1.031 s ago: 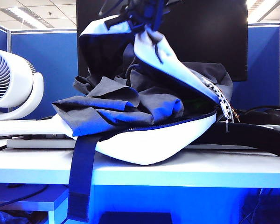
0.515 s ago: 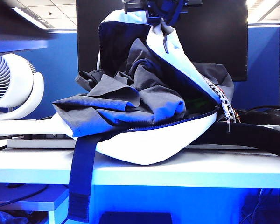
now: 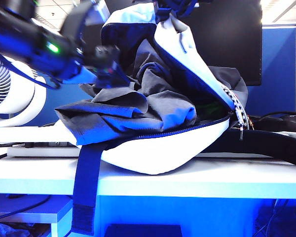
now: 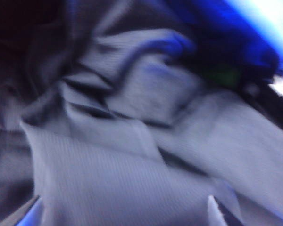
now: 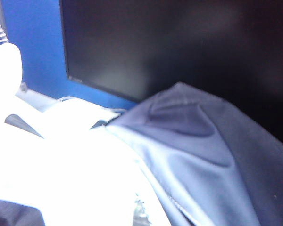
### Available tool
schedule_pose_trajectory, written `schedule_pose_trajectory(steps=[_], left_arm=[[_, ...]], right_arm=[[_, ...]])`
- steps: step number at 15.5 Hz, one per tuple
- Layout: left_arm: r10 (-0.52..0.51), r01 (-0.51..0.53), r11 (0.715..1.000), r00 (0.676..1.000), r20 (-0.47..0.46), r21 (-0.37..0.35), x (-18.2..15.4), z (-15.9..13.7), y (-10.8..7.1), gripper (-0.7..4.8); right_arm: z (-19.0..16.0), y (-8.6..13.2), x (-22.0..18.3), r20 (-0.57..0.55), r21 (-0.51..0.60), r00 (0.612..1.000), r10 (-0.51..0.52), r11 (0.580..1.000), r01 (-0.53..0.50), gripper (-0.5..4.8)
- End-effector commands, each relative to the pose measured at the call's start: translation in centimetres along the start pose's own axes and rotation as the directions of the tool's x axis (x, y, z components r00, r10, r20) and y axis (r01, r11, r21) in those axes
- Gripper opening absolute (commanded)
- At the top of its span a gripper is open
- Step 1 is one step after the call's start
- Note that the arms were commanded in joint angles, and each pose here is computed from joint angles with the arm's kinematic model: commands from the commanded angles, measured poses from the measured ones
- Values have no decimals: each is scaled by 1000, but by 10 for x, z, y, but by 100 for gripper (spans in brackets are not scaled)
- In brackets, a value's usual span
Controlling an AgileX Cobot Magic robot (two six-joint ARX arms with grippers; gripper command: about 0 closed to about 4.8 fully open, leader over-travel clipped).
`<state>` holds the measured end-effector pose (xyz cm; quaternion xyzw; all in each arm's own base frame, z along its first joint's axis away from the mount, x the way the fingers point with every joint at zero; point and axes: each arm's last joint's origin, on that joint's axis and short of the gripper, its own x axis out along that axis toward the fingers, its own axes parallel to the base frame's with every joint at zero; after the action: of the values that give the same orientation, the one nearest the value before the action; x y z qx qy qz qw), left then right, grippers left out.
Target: Take the gray clothes out of the backpack.
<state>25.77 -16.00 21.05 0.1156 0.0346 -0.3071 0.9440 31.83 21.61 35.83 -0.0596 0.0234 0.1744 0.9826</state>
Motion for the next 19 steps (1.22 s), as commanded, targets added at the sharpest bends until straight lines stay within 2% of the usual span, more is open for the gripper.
schedule_pose_trajectory(steps=[1,5,8,10,12,14,16,19], left_arm=[[20,-21,1000,994,104,7,34,11,4,479],[21,-20,1000,994,108,-8,90,9,7,479],[22,-20,1000,993,115,-20,120,5,8,479],[15,-14,1000,997,78,-22,136,-4,7,479],[7,-6,999,999,35,-38,142,-12,6,13],[3,-2,997,1000,14,-76,140,-9,6,-5],[9,-14,995,999,-48,-94,129,6,10,-5],[-57,53,995,998,-41,-88,100,36,13,-5]], right_arm=[[20,-1,-11,83,41,996,24,999,-27,-5],[12,3,-10,11,109,991,132,985,-133,-5],[11,5,-12,-11,109,988,153,983,-151,-5],[11,6,-14,-25,106,987,158,982,-155,-5],[12,6,-16,-27,106,987,159,982,-156,-5],[12,4,-15,-28,104,989,148,984,-144,-5],[11,0,-14,-27,45,991,128,991,-127,-5],[11,-8,-13,-39,20,999,-8,1000,9,-5]])
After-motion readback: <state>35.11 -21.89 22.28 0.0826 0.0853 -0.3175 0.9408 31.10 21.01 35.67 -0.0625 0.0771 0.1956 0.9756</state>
